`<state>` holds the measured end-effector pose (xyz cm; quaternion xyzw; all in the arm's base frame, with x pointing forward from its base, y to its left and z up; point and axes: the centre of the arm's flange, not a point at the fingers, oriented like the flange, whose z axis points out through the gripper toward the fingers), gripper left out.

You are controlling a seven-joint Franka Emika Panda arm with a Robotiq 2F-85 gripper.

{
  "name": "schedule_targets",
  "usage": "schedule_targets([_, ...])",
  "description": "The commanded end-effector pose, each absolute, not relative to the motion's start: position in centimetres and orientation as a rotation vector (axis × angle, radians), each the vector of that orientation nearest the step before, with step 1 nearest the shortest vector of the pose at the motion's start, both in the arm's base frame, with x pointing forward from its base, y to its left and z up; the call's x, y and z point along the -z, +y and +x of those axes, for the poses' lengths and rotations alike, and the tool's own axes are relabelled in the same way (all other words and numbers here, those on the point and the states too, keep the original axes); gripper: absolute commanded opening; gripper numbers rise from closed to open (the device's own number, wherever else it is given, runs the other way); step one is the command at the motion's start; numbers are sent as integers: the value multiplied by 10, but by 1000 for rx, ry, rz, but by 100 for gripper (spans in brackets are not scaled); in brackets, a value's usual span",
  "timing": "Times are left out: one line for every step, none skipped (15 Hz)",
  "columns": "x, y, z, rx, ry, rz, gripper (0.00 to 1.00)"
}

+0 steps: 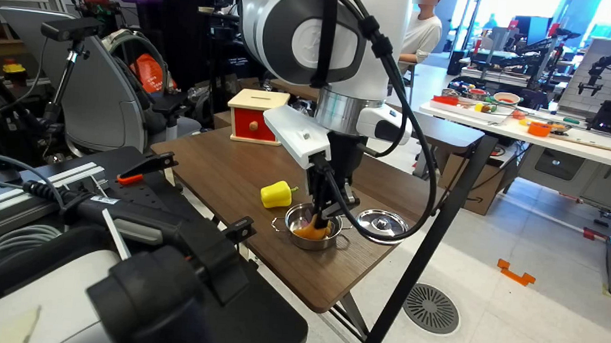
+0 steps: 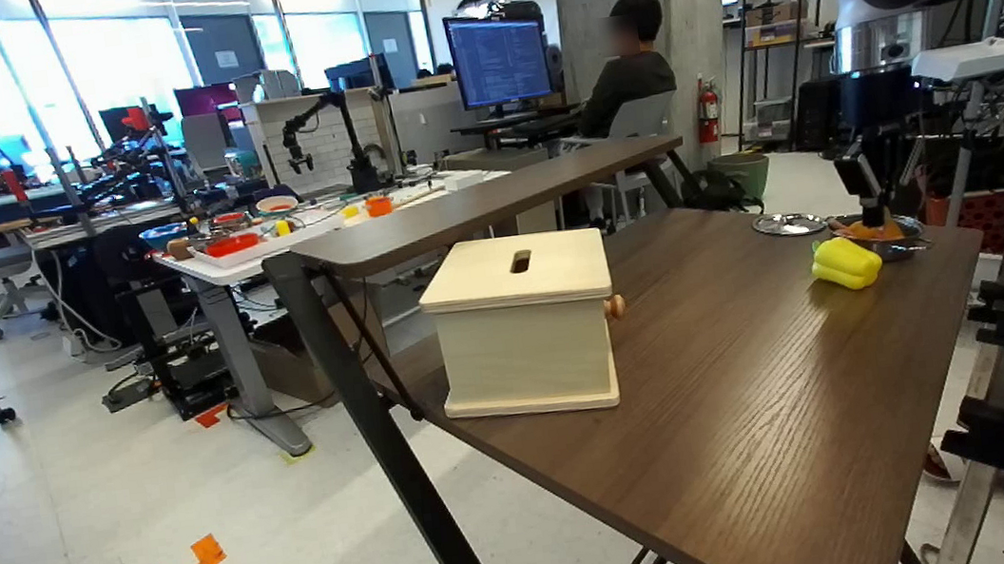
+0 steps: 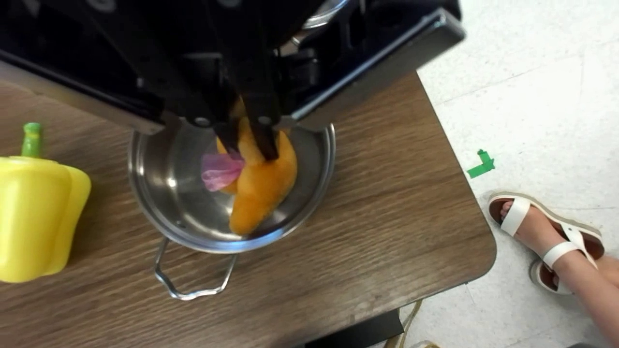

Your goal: Remove the plush toy from the silver pot and put it on the table

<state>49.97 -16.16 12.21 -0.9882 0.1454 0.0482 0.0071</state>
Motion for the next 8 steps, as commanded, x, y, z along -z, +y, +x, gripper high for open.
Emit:
schedule_targets([-142,-153,500,-69,453,-3074,3])
schedule_targets([-150,-149,500,-58,449,-3064,3])
schedule_targets([-156,-145,501,-46,441,-3055,3])
schedule_targets([-165,-140,503,-24,437,-3048,3])
schedule_targets([-173,-136,505,2,440,-3045,3])
schedule_targets([-181,-132,509,24,439,-3045,3])
schedule_targets([-188,-129,514,49,439,-3038,3])
schedule_targets([-195,-126,519,77,439,-3036,3])
